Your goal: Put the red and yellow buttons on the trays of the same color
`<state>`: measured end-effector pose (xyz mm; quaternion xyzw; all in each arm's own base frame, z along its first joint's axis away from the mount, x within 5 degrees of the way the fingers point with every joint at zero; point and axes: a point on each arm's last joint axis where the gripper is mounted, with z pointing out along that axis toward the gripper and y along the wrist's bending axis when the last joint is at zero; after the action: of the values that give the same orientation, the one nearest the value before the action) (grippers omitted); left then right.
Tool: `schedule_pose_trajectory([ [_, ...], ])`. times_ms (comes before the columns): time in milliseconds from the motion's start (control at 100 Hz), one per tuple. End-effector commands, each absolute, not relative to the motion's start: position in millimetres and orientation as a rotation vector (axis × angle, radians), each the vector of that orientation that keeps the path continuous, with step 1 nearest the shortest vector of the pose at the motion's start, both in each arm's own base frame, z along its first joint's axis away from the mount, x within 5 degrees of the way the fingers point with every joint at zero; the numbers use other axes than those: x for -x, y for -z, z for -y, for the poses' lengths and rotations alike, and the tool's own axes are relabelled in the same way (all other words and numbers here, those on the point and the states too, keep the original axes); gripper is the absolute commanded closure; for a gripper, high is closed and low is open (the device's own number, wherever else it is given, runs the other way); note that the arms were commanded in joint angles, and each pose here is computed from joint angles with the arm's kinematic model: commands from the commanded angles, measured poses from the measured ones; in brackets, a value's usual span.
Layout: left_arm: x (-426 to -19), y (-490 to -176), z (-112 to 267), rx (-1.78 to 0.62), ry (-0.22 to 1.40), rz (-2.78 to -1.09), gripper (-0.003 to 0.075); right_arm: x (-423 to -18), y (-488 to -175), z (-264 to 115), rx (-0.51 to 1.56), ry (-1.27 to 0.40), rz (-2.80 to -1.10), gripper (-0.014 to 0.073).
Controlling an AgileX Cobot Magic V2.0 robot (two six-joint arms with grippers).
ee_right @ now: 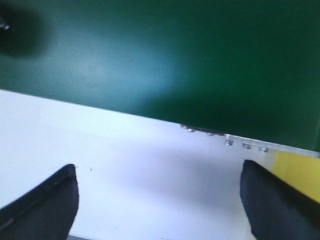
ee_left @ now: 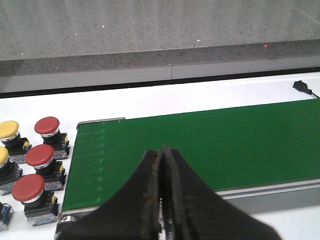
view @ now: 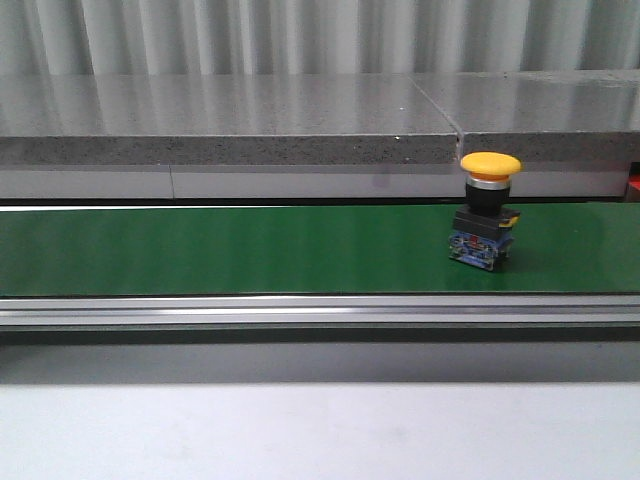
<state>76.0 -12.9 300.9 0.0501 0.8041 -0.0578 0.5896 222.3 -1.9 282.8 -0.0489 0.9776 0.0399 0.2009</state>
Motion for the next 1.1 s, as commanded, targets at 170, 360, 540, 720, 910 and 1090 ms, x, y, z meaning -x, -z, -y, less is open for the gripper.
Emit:
schedule_pose_trajectory([
  [170, -77.9, -315.0, 13.6, -0.104, 0.153, -1.785, 0.0740, -231.7, -294.9, -30.8, 0.301, -0.160, -2.580, -0.0051],
  [360, -77.9, -315.0, 13.6, -0.104, 0.153, -1.785, 0.0740, -247.7, -283.6, -50.5, 0.361, -0.195, -2.547, -0.0051],
  [540, -77.9, -315.0, 13.6, -0.104, 0.153, -1.785, 0.0740, -267.1, -276.2, -61.7, 0.386, -0.197, -2.520, -0.0051],
  [720, -77.9, -315.0, 13.6, -0.104, 0.153, -1.785, 0.0740, -290.9, -280.2, -66.5, 0.385, -0.198, -2.506, -0.0051],
  [910, -77.9, -315.0, 13.6, -0.104, 0.153, -1.785, 0.0740, -304.5, -277.4, -69.2, 0.389, -0.200, -2.524, 0.0004],
  [1090, -77.9, -315.0, 13.6, -0.104, 0.153, -1.785, 0.0740, -299.4, -272.3, -68.9, 0.410, -0.210, -2.602, 0.0358],
])
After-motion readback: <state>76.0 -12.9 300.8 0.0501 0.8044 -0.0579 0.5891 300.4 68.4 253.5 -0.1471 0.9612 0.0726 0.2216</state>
